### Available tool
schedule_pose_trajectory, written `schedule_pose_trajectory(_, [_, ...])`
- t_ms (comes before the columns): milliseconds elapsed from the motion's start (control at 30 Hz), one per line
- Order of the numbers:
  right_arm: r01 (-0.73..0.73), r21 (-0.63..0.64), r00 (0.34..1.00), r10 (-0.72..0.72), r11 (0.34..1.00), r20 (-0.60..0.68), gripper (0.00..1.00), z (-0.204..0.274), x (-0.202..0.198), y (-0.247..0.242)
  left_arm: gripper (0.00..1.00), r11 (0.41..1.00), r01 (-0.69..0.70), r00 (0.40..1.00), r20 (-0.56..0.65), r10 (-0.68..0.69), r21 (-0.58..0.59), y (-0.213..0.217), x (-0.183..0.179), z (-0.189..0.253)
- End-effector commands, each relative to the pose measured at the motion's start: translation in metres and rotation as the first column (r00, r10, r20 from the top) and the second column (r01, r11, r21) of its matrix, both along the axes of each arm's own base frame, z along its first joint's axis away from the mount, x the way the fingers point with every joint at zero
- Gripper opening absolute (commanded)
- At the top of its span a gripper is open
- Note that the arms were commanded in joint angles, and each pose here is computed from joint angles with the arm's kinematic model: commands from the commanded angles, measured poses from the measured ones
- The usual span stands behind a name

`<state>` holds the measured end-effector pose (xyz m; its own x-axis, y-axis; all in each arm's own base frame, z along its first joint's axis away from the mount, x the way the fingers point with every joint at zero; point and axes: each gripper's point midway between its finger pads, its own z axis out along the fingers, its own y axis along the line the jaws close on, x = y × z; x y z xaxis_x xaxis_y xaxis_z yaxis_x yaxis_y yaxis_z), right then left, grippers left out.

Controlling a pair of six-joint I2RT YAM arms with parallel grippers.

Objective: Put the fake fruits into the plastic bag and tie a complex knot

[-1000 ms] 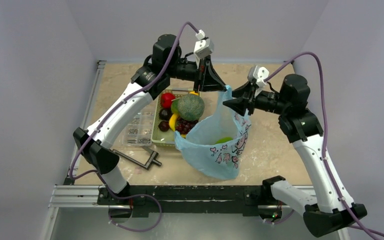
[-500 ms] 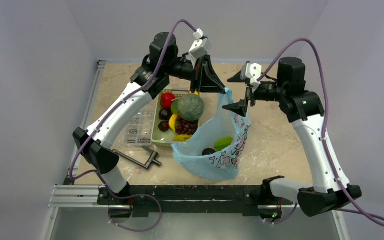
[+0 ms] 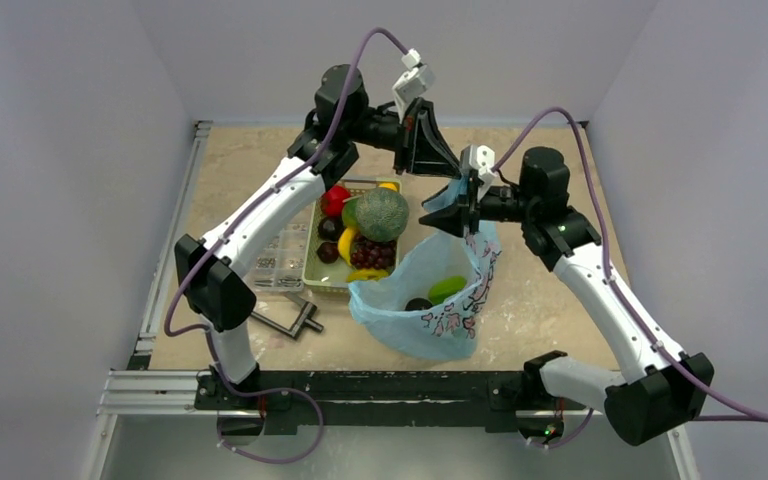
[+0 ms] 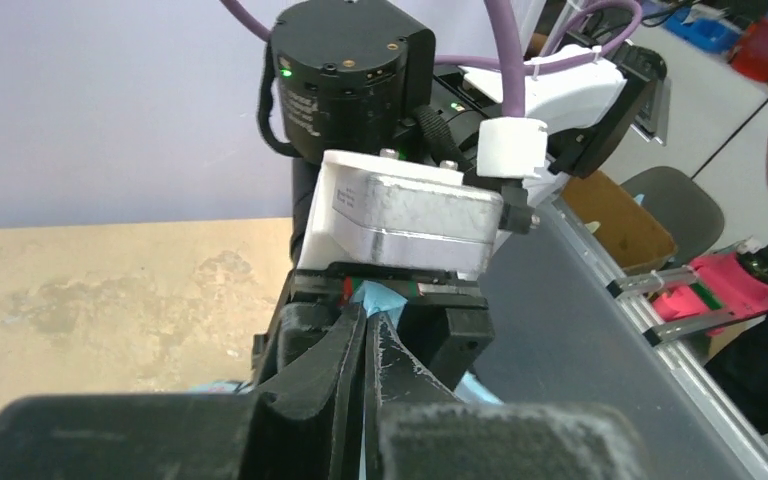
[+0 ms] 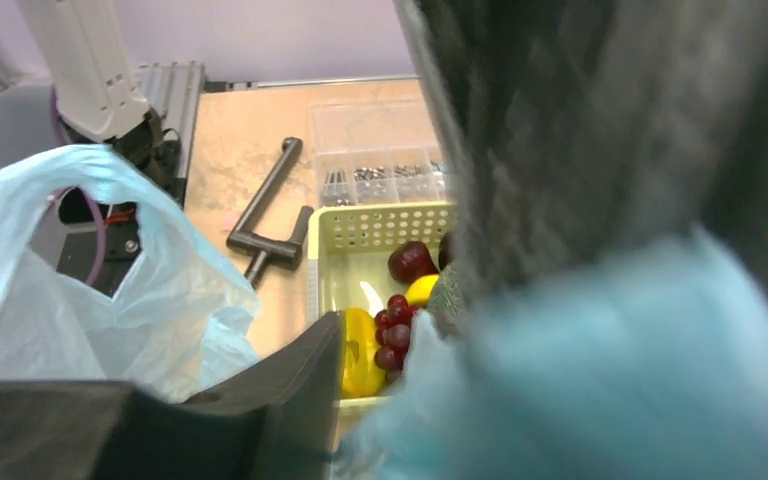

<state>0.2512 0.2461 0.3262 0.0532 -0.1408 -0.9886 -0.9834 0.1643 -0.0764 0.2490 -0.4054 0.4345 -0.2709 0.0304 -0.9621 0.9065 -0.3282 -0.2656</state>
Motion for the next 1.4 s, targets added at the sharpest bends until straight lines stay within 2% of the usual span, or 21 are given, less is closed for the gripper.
schedule_pose_trajectory(0, [0.102, 0.065, 0.995, -0.103, 0.993, 0.001, 0.27, 0.017, -0.001, -0.007, 0.0, 0.993, -0.039, 0.988, 0.145, 0.055, -0.112, 0.025, -0.013, 0.051])
schedule_pose_trajectory(100, [0.162, 0.089, 0.986, -0.159, 0.983, -0.038, 0.04, 0.007, -0.003, -0.012, 0.0, 0.989, -0.106, 0.972, 0.199, 0.124, -0.098, 0.037, -0.018, 0.049])
schedule_pose_trajectory(133, [0.184, 0.1, 0.982, -0.178, 0.978, -0.058, 0.0, 0.005, -0.002, -0.013, 0.0, 0.987, -0.135, 0.966, 0.208, 0.15, -0.086, 0.042, -0.02, 0.048])
schedule_pose_trajectory(167, [0.2, 0.111, 0.979, -0.193, 0.973, -0.068, 0.0, 0.006, -0.001, -0.014, 0.05, 0.984, -0.166, 0.961, 0.211, 0.177, -0.07, 0.047, -0.022, 0.046])
schedule_pose_trajectory(200, [0.215, 0.116, 0.975, -0.207, 0.97, -0.079, 0.0, 0.007, 0.0, -0.015, 0.29, 0.976, -0.209, 0.953, 0.214, 0.216, -0.055, 0.056, -0.024, 0.048])
schedule_pose_trajectory(267, [0.257, 0.133, 0.964, -0.244, 0.957, -0.102, 0.0, 0.013, 0.003, -0.018, 0.85, 0.944, -0.33, 0.928, 0.187, 0.322, 0.012, 0.077, -0.021, 0.038])
schedule_pose_trajectory(300, [0.275, 0.142, 0.96, -0.262, 0.951, -0.101, 0.0, 0.018, 0.004, -0.02, 0.98, 0.92, -0.389, 0.911, 0.171, 0.376, 0.052, 0.089, -0.018, 0.028])
schedule_pose_trajectory(467, [0.333, 0.192, 0.942, -0.315, 0.923, -0.118, 0.0, 0.033, 0.006, -0.026, 1.0, 0.776, -0.534, 0.832, 0.043, 0.554, 0.334, 0.144, -0.044, -0.057])
schedule_pose_trajectory(533, [0.347, 0.195, 0.936, -0.328, 0.917, -0.124, 0.0, 0.035, 0.006, -0.028, 1.0, 0.661, -0.584, 0.717, -0.084, 0.692, 0.471, 0.162, -0.05, -0.095])
schedule_pose_trajectory(600, [0.352, 0.197, 0.935, -0.333, 0.915, -0.122, 0.0, 0.037, 0.006, -0.028, 1.0, 0.609, -0.56, 0.659, -0.144, 0.738, 0.562, 0.175, -0.068, -0.129])
schedule_pose_trajectory(767, [0.366, 0.191, 0.929, -0.348, 0.911, -0.125, 0.0, 0.039, 0.007, -0.03, 1.0, 0.612, -0.483, 0.626, -0.242, 0.742, 0.626, 0.185, -0.1, -0.153])
schedule_pose_trajectory(867, [0.382, 0.189, 0.923, -0.363, 0.905, -0.125, 0.0, 0.04, 0.009, -0.032, 1.0, 0.646, -0.38, 0.626, -0.33, 0.707, 0.662, 0.184, -0.121, -0.164])
schedule_pose_trajectory(1000, [0.401, 0.196, 0.915, -0.383, 0.895, -0.128, 0.0, 0.042, 0.012, -0.034, 1.0, 0.709, -0.279, 0.651, -0.415, 0.635, 0.647, 0.176, -0.143, -0.163])
schedule_pose_trajectory(1033, [0.404, 0.197, 0.914, -0.385, 0.893, -0.13, 0.0, 0.042, 0.013, -0.034, 0.95, 0.732, -0.252, 0.662, -0.439, 0.607, 0.633, 0.172, -0.147, -0.159])
schedule_pose_trajectory(1067, [0.408, 0.2, 0.912, -0.389, 0.891, -0.128, 0.0, 0.043, 0.013, -0.034, 0.72, 0.768, -0.209, 0.681, -0.474, 0.559, 0.606, 0.168, -0.153, -0.153])
schedule_pose_trajectory(1133, [0.41, 0.2, 0.911, -0.392, 0.89, -0.125, 0.0, 0.047, 0.012, -0.035, 0.05, 0.824, -0.17, 0.74, -0.482, 0.469, 0.541, 0.163, -0.16, -0.131])
schedule_pose_trajectory(1167, [0.427, 0.205, 0.903, -0.408, 0.88, -0.132, 0.0, 0.051, 0.013, -0.037, 0.0, 0.827, -0.191, 0.765, -0.448, 0.463, 0.529, 0.164, -0.158, -0.121])
schedule_pose_trajectory(1200, [0.455, 0.184, 0.89, -0.435, 0.871, -0.139, 0.0, 0.05, 0.014, -0.042, 0.0, 0.842, -0.208, 0.794, -0.417, 0.443, 0.499, 0.165, -0.159, -0.104])
schedule_pose_trajectory(1233, [0.478, 0.169, 0.878, -0.46, 0.862, -0.132, 0.0, 0.053, 0.015, -0.046, 0.0, 0.865, -0.254, 0.85, -0.327, 0.413, 0.433, 0.166, -0.158, -0.076])
schedule_pose_trajectory(1300, [0.525, 0.138, 0.85, -0.509, 0.84, -0.136, 0.0, 0.057, 0.015, -0.058, 0.0, 0.867, -0.34, 0.882, -0.196, 0.428, 0.365, 0.171, -0.153, -0.045])
schedule_pose_trajectory(1367, [0.581, 0.079, 0.809, -0.564, 0.81, -0.166, 0.0, 0.053, 0.013, -0.07, 0.0, 0.843, -0.416, 0.872, -0.113, 0.476, 0.342, 0.174, -0.142, -0.03])
